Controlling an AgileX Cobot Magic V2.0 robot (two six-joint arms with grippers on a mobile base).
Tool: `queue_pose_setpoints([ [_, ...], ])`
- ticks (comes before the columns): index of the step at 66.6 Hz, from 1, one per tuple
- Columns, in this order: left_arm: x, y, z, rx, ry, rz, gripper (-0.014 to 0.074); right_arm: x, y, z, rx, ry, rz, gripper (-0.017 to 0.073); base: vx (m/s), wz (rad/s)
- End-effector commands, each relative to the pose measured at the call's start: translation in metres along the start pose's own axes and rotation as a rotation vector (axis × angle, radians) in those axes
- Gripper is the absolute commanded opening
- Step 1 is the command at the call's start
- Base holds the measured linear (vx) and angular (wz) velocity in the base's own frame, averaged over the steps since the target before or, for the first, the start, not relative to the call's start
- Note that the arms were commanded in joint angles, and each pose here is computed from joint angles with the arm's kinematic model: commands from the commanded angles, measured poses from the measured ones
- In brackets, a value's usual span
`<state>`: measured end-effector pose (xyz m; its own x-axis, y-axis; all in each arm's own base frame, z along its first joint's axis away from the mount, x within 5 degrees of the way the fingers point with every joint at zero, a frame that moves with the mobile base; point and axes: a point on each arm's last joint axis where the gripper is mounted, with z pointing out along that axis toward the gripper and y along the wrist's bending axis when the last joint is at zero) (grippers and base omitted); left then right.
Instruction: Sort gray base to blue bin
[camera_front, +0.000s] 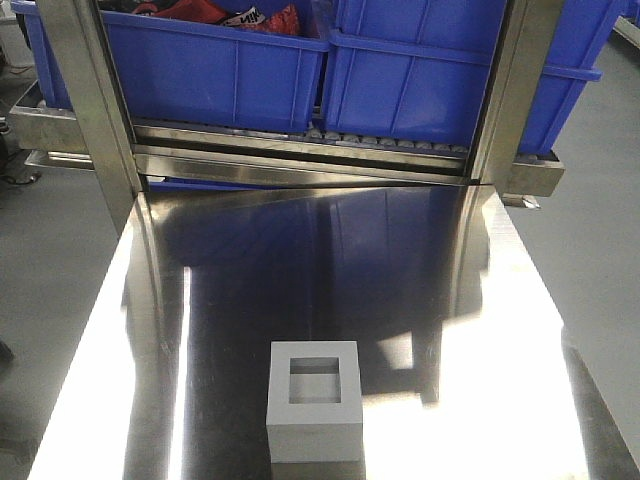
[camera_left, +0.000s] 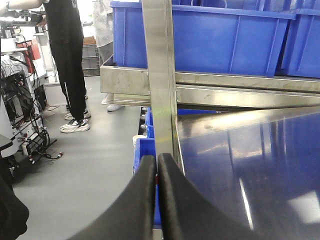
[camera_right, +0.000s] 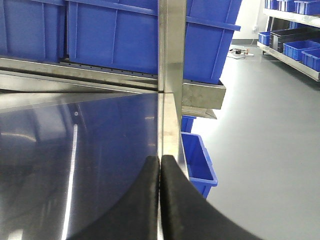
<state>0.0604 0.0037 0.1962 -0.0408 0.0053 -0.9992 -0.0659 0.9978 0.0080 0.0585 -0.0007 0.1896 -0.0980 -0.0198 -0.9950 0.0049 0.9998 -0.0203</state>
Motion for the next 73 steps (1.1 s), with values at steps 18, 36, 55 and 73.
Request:
queue_pose_setpoints([
  [18,0.0031,0.0005,0.0019,-0.003,-0.038,-0.024,-0.0006,-0.0010,0.0005,0.0015,-0.004,-0.052,-0.014,-0.0009,0.00,0.00],
  [36,0.0031,0.0005,0.0019,-0.003,-0.038,-0.024,-0.0006,-0.0010,0.0005,0.0015,-0.004,-0.052,-0.014,-0.0009,0.00,0.00],
  [55,0.0031,0.0005,0.0019,-0.003,-0.038,-0.024,-0.0006,-0.0010,0.0005,0.0015,-0.004,-0.052,-0.014,-0.0009,0.00,0.00],
  [73,0.0030,0.0005,0.0019,-0.003,-0.039,-0.024,-0.0006,-0.0010,0.0005,0.0015,-0.004,-0.052,-0.014,-0.0009,0.00,0.00],
])
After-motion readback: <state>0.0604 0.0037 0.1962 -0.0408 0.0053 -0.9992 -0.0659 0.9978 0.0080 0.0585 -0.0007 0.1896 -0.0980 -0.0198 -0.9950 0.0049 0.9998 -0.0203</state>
